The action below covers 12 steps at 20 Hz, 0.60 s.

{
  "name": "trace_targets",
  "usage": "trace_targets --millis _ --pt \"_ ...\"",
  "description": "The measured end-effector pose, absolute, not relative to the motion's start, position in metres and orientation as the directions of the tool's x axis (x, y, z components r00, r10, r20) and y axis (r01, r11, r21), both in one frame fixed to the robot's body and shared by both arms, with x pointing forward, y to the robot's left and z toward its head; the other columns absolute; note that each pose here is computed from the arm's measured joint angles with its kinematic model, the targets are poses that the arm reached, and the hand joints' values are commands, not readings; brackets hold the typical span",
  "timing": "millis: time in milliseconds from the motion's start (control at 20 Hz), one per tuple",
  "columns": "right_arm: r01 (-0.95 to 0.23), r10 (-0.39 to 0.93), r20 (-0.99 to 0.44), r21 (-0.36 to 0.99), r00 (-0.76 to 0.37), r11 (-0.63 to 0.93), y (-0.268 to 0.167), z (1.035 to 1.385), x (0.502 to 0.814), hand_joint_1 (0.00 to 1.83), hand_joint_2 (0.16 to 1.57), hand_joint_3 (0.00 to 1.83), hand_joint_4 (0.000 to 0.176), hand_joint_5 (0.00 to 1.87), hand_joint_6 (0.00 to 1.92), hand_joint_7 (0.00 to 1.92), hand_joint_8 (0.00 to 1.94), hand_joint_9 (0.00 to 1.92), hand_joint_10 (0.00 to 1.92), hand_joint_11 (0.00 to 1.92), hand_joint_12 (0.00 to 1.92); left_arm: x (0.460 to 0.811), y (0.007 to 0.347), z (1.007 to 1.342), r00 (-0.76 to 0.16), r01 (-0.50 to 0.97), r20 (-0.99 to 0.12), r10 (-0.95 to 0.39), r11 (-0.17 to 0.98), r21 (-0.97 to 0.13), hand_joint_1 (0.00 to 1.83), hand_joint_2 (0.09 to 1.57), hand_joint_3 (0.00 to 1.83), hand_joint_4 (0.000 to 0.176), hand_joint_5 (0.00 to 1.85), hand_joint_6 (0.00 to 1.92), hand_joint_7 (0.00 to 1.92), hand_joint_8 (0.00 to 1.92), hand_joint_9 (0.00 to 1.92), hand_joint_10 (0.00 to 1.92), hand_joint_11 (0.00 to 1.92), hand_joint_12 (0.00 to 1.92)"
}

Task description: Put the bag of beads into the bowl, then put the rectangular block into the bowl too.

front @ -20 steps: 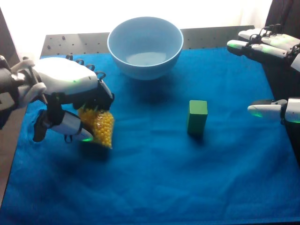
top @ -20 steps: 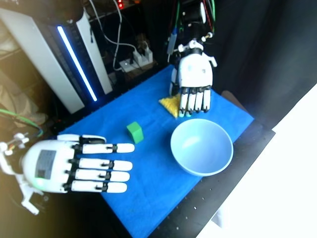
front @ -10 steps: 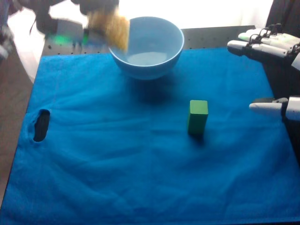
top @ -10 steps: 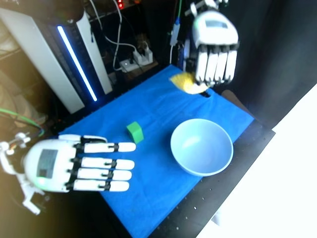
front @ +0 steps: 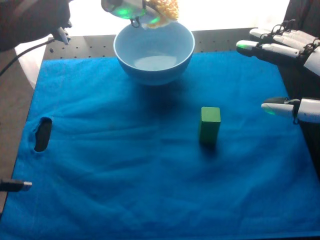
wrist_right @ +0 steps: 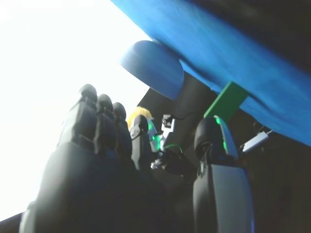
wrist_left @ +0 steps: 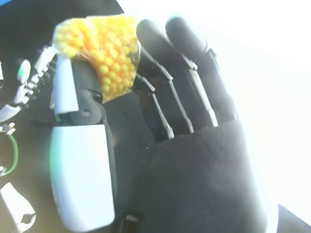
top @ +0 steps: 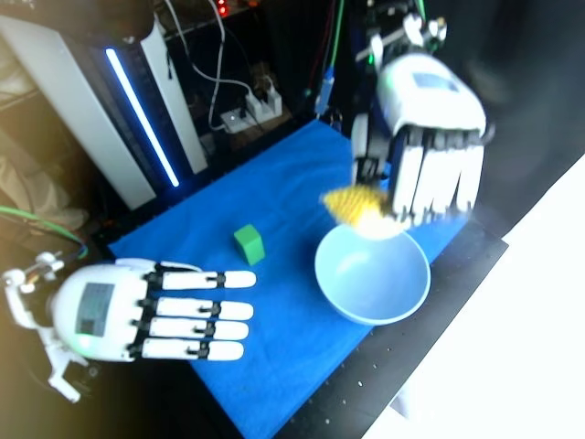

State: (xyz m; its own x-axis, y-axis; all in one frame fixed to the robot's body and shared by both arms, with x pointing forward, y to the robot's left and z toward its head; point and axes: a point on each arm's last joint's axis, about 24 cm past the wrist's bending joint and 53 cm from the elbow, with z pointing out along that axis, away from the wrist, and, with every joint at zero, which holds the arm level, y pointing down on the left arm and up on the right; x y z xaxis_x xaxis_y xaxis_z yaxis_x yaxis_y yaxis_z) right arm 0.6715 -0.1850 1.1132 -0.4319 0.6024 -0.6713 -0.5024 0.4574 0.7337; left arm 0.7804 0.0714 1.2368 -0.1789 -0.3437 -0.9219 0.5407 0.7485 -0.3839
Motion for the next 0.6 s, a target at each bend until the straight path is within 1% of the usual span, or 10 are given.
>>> trace_targets --millis 50,100,150,200,250,350,450,500,550,600 --pt "-0.506 0.598 -0.674 0.731 -0.434 0.458 -0.184 1.113 0.671 0.91 1.2 0.02 0.096 0.2 0.0 0.07 0.0 0.0 0.0 0.0 0.0 0.784 0.075 1.229 -0.196 0.522 -0.92 -0.34 0.758 -0.391 0.9 0.9 0.0 0.005 0.5 0.04 0.62 0.04 0.57 0.16 0.22 1.13" --pt "-0.512 0.596 -0.675 0.73 -0.435 0.453 -0.181 1.115 0.671 0.91 1.2 0.01 0.104 0.19 0.0 0.06 0.0 0.0 0.0 0.0 0.0 0.789 0.083 1.22 -0.216 0.494 -0.915 -0.341 0.771 -0.403 0.81 0.88 0.0 0.043 0.41 0.01 0.5 0.01 0.5 0.06 0.15 1.01" --pt "-0.516 0.594 -0.676 0.728 -0.435 0.451 -0.179 1.116 0.671 0.81 1.18 0.01 0.138 0.14 0.0 0.04 0.0 0.0 0.0 0.0 0.0 0.792 0.087 1.214 -0.229 0.476 -0.911 -0.342 0.777 -0.411 0.76 0.87 0.0 0.074 0.32 0.0 0.36 0.0 0.44 0.01 0.12 0.94" --pt "-0.519 0.594 -0.677 0.727 -0.434 0.449 -0.179 1.117 0.671 0.7 1.18 0.0 0.164 0.09 0.0 0.02 0.0 0.0 0.0 0.0 0.0 0.794 0.091 1.208 -0.241 0.462 -0.91 -0.336 0.785 -0.412 0.8 0.89 0.0 0.08 0.29 0.0 0.36 0.0 0.4 0.0 0.07 0.97" --pt "-0.521 0.594 -0.677 0.727 -0.435 0.448 -0.178 1.117 0.671 0.65 1.18 0.0 0.174 0.06 0.0 0.0 0.0 0.0 0.0 0.0 0.0 0.794 0.091 1.205 -0.246 0.459 -0.91 -0.333 0.787 -0.412 0.81 0.9 0.0 0.08 0.27 0.0 0.33 0.0 0.36 0.0 0.01 1.02" --pt "-0.527 0.584 -0.683 0.722 -0.439 0.448 -0.176 1.117 0.669 0.63 1.17 0.0 0.176 0.02 0.0 0.0 0.0 0.0 0.0 0.0 0.0 0.791 0.091 1.199 -0.256 0.458 -0.91 -0.325 0.788 -0.411 0.81 0.9 0.0 0.074 0.26 0.0 0.3 0.0 0.32 0.0 0.0 0.99" --pt "-0.545 0.564 -0.699 0.706 -0.44 0.451 -0.173 1.118 0.668 0.66 1.12 0.0 0.176 0.01 0.0 0.0 0.0 0.0 0.0 0.0 0.0 0.782 0.093 1.197 -0.264 0.465 -0.91 -0.32 0.784 -0.41 0.78 0.91 0.0 0.11 0.26 0.0 0.3 0.0 0.34 0.01 0.0 0.96" --pt "-0.553 0.559 -0.707 0.698 -0.434 0.454 -0.174 1.122 0.67 0.68 1.1 0.0 0.176 0.01 0.0 0.0 0.0 0.0 0.0 0.0 0.0 0.776 0.096 1.198 -0.258 0.474 -0.91 -0.323 0.779 -0.411 0.75 0.91 0.0 0.106 0.26 0.0 0.33 0.01 0.37 0.01 0.0 1.01" --pt "-0.569 0.556 -0.716 0.687 -0.423 0.452 -0.174 1.13 0.671 0.71 1.05 0.0 0.176 0.0 0.0 0.0 0.0 0.0 0.0 0.0 0.0 0.77 0.103 1.197 -0.253 0.476 -0.911 -0.326 0.778 -0.411 0.76 0.91 0.0 0.108 0.28 0.0 0.36 0.0 0.39 0.01 0.0 0.97" --pt "-0.578 0.554 -0.721 0.68 -0.417 0.45 -0.173 1.135 0.672 0.71 1.05 0.0 0.176 0.0 0.0 0.0 0.0 0.0 0.0 0.0 0.0 0.768 0.106 1.197 -0.252 0.477 -0.912 -0.325 0.778 -0.409 0.76 0.91 0.0 0.108 0.28 0.0 0.36 0.0 0.39 0.01 0.0 0.97"
